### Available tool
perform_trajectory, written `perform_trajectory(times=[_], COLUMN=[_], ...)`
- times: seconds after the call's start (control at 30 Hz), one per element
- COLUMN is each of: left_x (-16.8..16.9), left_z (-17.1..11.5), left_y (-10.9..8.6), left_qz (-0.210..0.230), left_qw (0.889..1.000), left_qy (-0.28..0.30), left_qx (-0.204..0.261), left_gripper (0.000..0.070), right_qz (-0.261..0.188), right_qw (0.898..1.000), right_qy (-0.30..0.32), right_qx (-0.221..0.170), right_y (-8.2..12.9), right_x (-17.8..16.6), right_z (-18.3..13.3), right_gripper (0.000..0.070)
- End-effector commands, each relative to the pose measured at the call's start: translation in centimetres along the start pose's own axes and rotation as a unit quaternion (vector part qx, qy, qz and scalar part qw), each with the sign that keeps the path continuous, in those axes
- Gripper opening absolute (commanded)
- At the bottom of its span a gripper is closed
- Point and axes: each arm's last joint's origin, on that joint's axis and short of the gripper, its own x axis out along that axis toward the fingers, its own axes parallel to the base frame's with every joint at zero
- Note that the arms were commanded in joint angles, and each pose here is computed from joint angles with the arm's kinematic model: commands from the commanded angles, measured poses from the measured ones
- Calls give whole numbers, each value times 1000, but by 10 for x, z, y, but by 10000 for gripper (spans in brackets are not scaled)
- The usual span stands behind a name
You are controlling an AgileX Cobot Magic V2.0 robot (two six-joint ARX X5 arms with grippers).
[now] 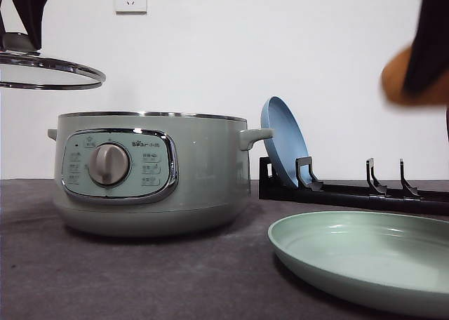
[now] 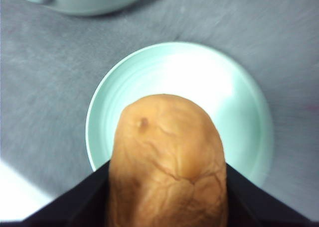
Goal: Transfer potato from steamer to green plate
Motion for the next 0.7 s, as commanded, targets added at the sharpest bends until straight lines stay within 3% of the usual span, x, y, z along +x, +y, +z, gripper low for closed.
perform_trajectory(times=[0.0,0.33,0.67], left_x=[-10,-10,-10], left_z=[5,6,6], left_y=[-2,-4,-4], left_qz=[-1,-2,-3], left_qw=[1000,999,999], left_qy=[-31,-32,-32], left_qx=[4,6,7], left_gripper=[10,10,10], right_qz=[21,12,2], right_qw=[999,999,996], right_qy=[-11,24,69], right_qx=[21,40,49], right_y=[0,-14,-20], right_x=[14,85,121], right_z=[0,-2,-3], right_gripper=[190,190,190])
